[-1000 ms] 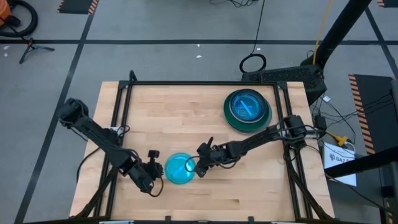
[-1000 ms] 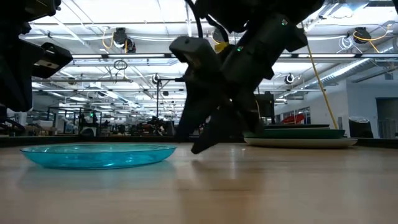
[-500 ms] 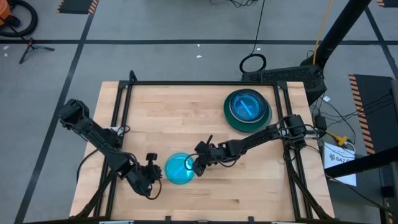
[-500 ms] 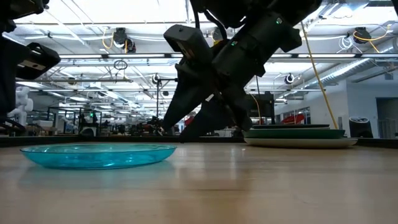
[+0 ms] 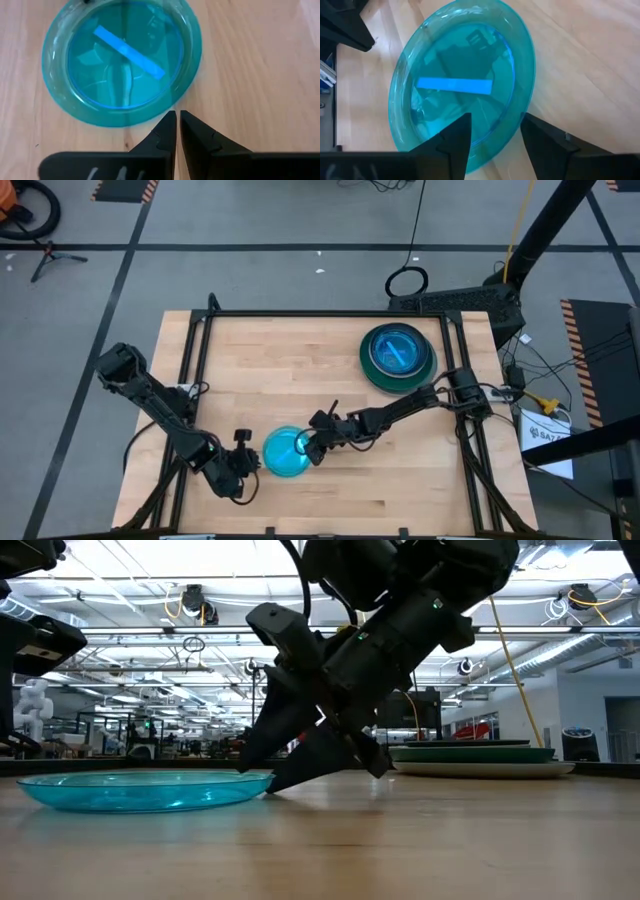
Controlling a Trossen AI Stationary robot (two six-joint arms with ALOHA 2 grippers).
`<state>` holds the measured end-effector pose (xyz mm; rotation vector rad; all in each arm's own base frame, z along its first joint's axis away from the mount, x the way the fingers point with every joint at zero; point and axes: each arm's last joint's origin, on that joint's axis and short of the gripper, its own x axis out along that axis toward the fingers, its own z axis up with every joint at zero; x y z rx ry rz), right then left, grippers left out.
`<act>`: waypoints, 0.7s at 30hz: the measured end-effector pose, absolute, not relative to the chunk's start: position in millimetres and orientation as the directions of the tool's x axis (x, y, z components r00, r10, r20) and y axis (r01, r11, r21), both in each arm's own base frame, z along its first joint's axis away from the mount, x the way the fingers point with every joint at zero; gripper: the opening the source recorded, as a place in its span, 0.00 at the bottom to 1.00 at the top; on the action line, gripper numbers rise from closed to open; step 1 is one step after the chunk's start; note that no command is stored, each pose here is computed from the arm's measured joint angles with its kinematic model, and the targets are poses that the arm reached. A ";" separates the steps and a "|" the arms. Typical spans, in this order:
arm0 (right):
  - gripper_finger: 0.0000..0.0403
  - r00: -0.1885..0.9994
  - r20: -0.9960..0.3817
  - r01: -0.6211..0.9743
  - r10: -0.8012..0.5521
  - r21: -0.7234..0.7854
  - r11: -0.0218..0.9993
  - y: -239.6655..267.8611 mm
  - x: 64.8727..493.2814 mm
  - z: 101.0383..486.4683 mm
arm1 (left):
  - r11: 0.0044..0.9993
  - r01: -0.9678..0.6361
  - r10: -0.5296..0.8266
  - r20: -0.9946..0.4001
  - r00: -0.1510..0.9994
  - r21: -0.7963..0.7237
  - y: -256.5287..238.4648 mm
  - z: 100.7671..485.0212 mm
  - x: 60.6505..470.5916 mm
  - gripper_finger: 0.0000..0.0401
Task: Stack plastic plates
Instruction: Stack the blue plate on the blue plate
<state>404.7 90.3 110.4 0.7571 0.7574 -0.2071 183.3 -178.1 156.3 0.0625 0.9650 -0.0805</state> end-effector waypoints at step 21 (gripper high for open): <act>0.05 0.714 -0.698 0.440 0.058 0.512 0.737 78.5 405.9 108.1 | 0.995 0.085 -0.016 -0.812 0.584 0.042 -177.3 156.6 183.9 0.08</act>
